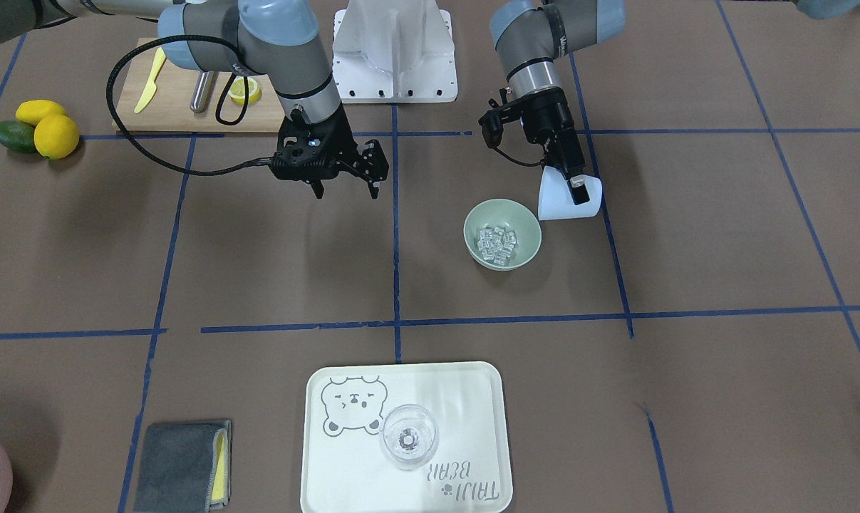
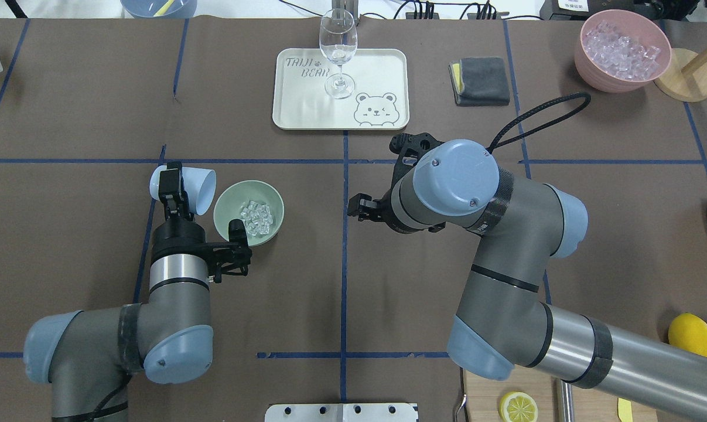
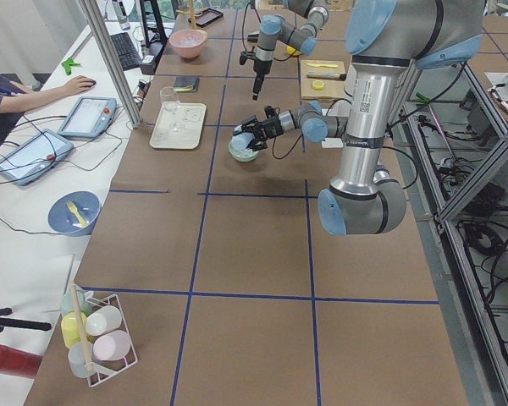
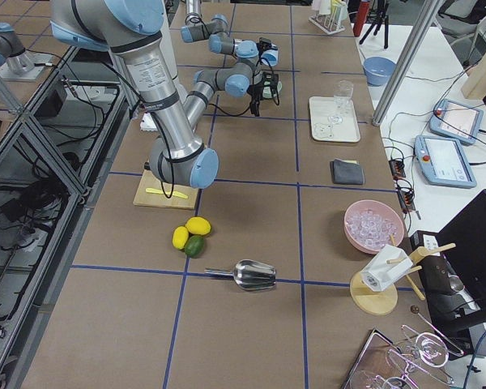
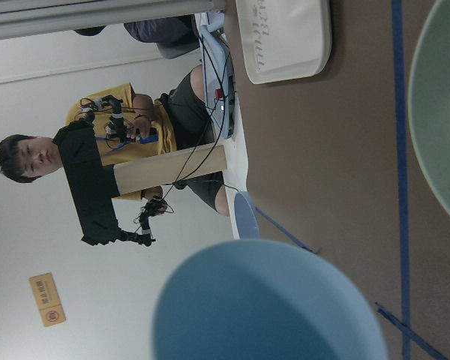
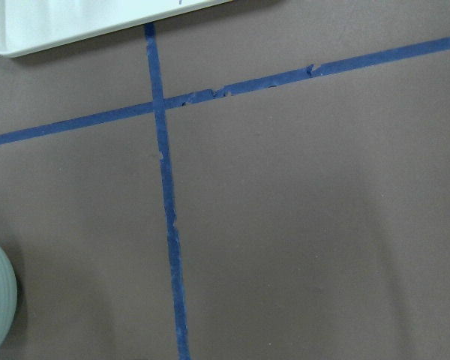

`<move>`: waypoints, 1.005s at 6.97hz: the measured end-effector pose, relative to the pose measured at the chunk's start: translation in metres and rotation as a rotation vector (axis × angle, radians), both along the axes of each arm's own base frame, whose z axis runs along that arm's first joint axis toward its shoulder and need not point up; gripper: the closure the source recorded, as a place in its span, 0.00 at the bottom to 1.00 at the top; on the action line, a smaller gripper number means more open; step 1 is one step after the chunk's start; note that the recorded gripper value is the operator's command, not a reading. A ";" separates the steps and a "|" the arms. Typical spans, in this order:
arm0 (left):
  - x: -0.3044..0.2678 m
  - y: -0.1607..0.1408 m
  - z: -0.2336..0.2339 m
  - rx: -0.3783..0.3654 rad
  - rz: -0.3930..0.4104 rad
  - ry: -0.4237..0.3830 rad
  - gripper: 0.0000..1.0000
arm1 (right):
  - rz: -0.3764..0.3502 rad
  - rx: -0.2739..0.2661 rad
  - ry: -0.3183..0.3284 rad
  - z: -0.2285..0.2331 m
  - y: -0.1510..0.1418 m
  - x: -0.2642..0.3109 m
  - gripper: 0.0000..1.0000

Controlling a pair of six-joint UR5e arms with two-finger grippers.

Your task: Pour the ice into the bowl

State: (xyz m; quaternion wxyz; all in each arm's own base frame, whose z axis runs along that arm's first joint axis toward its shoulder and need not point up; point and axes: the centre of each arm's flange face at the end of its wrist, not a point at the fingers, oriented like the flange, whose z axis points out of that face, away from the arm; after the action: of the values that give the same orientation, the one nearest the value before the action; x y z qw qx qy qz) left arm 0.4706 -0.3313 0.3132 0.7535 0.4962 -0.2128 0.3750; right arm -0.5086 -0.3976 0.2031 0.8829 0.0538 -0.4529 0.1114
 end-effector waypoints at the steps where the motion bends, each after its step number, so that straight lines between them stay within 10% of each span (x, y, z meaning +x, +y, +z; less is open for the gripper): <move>1: -0.012 0.000 -0.009 -0.063 0.000 0.112 1.00 | 0.000 0.001 -0.001 -0.001 0.000 -0.001 0.00; 4: -0.034 -0.002 -0.011 -0.248 -0.117 0.504 1.00 | -0.001 0.003 -0.001 -0.002 0.001 -0.003 0.00; 7: -0.077 0.007 0.046 -0.276 -0.168 0.697 1.00 | -0.004 0.003 -0.002 -0.003 0.005 -0.006 0.00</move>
State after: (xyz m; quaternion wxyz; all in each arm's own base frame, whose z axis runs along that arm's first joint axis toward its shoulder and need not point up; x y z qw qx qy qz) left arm 0.3940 -0.3240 0.3592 0.8686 0.4686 0.0686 0.1458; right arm -0.5141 -0.3927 0.2002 0.8827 0.0543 -0.4539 0.1090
